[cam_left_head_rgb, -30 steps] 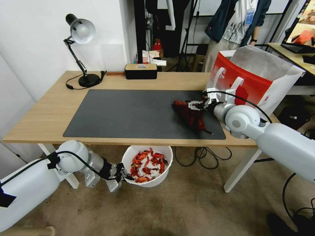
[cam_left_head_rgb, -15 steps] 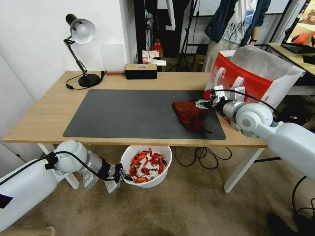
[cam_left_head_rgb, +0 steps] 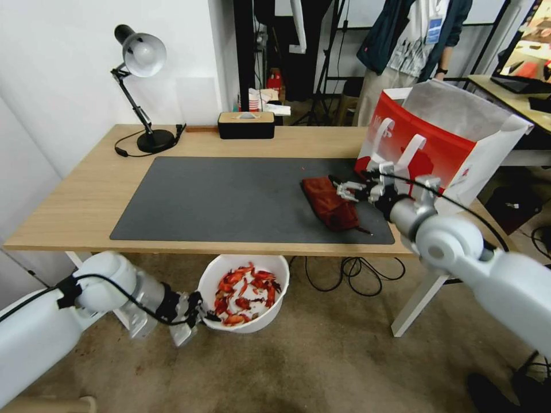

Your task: Sweep shrimp from table into container with towel, then put container into takeout bag.

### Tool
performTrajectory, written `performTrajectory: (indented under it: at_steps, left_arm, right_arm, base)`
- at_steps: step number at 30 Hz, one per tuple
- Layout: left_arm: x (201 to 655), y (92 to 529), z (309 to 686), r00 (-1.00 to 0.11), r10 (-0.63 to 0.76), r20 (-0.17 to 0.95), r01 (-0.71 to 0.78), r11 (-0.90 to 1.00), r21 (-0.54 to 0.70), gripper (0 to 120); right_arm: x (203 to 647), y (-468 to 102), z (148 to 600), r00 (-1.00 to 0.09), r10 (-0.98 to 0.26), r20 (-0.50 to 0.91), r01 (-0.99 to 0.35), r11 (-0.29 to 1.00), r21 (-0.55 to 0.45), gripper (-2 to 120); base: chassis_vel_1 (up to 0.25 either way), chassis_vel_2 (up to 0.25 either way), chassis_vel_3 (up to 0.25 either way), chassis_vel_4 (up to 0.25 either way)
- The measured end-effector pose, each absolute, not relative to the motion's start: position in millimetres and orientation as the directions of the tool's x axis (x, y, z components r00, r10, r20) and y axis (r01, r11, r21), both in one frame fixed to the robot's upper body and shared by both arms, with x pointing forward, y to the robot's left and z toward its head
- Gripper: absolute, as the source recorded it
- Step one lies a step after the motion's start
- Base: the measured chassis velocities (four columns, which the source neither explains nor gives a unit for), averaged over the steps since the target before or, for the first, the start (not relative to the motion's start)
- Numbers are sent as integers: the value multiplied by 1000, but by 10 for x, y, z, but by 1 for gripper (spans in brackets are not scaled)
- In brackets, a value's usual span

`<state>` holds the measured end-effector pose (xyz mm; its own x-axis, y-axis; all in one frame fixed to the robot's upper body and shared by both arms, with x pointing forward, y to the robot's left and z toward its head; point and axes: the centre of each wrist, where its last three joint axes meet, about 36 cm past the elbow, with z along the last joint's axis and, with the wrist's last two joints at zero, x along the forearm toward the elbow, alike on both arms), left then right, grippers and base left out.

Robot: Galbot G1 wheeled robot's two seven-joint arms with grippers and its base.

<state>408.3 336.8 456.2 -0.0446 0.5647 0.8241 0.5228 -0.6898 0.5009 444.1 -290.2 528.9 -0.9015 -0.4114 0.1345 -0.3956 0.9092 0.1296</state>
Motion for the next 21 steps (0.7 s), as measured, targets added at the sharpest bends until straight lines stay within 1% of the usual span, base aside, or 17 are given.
performTrajectory:
  at_steps: [2, 3, 4, 7, 8, 11, 12, 15, 16, 18, 19, 21]
  left_arm:
    - [3996, 3380, 4521, -33, 559, 828, 524, -696, 491, 0]
    - [3966, 3377, 4510, -30, 558, 829, 524, -698, 488, 0]
    - [3966, 3377, 4510, -30, 558, 829, 524, -698, 488, 0]
    - [3920, 3370, 4507, -25, 560, 828, 523, -699, 488, 0]
    - [3920, 3370, 4507, -25, 560, 828, 523, -699, 488, 0]
    - [3936, 3381, 4534, -35, 563, 826, 523, -694, 495, 0]
    - [3936, 3381, 4534, -35, 563, 826, 523, -694, 495, 0]
    - [3949, 3402, 4555, -40, 568, 822, 527, -687, 500, 0]
    - [3949, 3402, 4555, -40, 568, 822, 527, -687, 500, 0]
    - [3955, 3420, 4567, -45, 568, 822, 529, -684, 502, 0]
    - [3957, 3428, 4572, -48, 569, 821, 530, -682, 504, 0]
    - [3957, 3434, 4576, -49, 570, 820, 531, -681, 505, 0]
  right_arm:
    - [4287, -2917, 5256, -901, -424, 96, -413, 903, 117, 100]
    - [4225, -2931, 5215, -901, -426, 77, -419, 903, 93, 100]
    - [4225, -2931, 5215, -901, -426, 77, -419, 903, 93, 100]
    - [4041, -2940, 5077, -902, -431, 17, -431, 902, 11, 100]
    - [4041, -2940, 5077, -902, -431, 17, -431, 902, 11, 100]
    - [3828, -2960, 4956, -909, -416, -38, -414, 909, -42, 100]
    - [3828, -2960, 4956, -909, -416, -38, -414, 909, -42, 100]
    - [3671, -2995, 4899, -920, -376, -108, -368, 926, -84, 100]
    - [3671, -2995, 4899, -920, -376, -108, -368, 926, -84, 100]
    - [3529, -3041, 4861, -931, -331, -156, -318, 942, -104, 100]
    - [3390, -3056, 4775, -938, -304, -165, -289, 951, -105, 100]
    - [3310, -3063, 4708, -945, -285, -162, -272, 957, -102, 100]
  base:
    - [0, 0, 0, 0]
    - [0, 0, 0, 0]
    - [0, 0, 0, 0]
    - [0, 0, 0, 0]
    - [0, 0, 0, 0]
    - [0, 0, 0, 0]
    - [0, 0, 0, 0]
    - [0, 0, 0, 0]
    - [0, 0, 0, 0]
    - [0, 0, 0, 0]
    - [0, 0, 0, 0]
    - [0, 0, 0, 0]
